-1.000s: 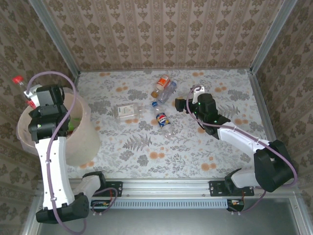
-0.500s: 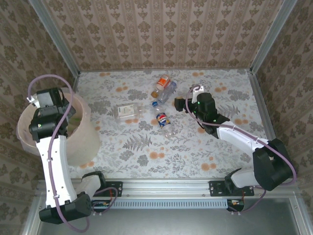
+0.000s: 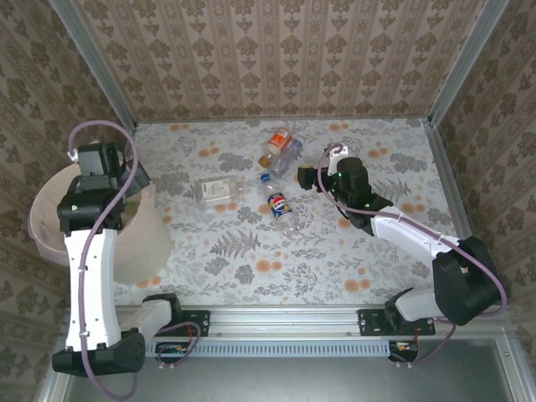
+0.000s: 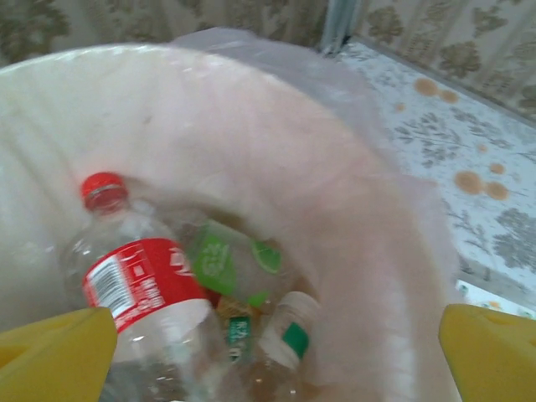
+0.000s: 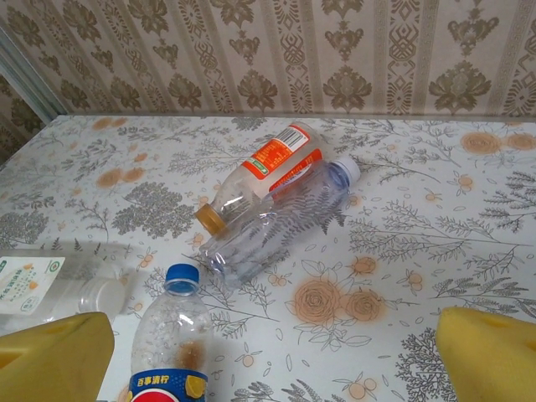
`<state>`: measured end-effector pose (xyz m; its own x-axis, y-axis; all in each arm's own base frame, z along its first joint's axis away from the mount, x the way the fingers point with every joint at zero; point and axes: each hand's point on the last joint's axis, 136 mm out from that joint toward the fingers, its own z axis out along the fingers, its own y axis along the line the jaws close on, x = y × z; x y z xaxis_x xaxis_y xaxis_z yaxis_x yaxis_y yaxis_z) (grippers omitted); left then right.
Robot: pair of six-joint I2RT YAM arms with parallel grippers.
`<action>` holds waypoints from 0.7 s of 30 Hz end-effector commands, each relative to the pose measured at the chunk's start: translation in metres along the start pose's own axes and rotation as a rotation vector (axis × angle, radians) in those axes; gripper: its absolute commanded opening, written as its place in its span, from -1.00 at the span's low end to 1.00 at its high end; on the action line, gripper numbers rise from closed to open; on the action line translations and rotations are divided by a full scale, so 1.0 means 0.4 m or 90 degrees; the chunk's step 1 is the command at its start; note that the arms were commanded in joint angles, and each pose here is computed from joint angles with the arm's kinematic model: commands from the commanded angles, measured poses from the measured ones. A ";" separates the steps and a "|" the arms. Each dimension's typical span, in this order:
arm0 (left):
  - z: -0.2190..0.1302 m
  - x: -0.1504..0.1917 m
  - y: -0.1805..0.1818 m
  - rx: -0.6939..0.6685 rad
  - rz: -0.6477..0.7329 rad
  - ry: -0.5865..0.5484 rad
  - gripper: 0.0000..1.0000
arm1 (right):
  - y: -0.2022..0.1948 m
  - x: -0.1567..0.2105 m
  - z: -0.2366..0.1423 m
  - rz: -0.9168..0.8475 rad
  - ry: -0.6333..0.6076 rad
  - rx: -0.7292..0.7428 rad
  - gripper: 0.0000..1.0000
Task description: Put the plastic bottles in the bin
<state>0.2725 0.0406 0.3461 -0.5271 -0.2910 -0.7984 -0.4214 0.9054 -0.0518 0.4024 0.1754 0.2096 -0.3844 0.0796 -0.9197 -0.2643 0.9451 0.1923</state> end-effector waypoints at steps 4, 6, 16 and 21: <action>-0.025 -0.066 -0.141 0.071 0.083 -0.066 1.00 | 0.015 -0.034 -0.024 0.005 -0.027 -0.011 1.00; -0.018 -0.067 -0.193 0.106 0.124 -0.073 1.00 | 0.010 -0.032 -0.029 -0.002 -0.027 -0.007 1.00; 0.046 0.001 -0.394 0.240 0.343 -0.019 1.00 | -0.003 -0.026 -0.047 -0.025 -0.031 0.008 1.00; 0.092 0.061 -0.478 0.301 0.446 0.021 1.00 | -0.007 -0.020 -0.046 -0.030 -0.029 0.013 1.00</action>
<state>0.3604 -0.1055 0.3080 -0.6381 0.2736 -0.7198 0.2198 0.9606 0.1702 0.3928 0.1700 0.2162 -0.3592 0.0577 -0.9315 -0.2744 0.9474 0.1645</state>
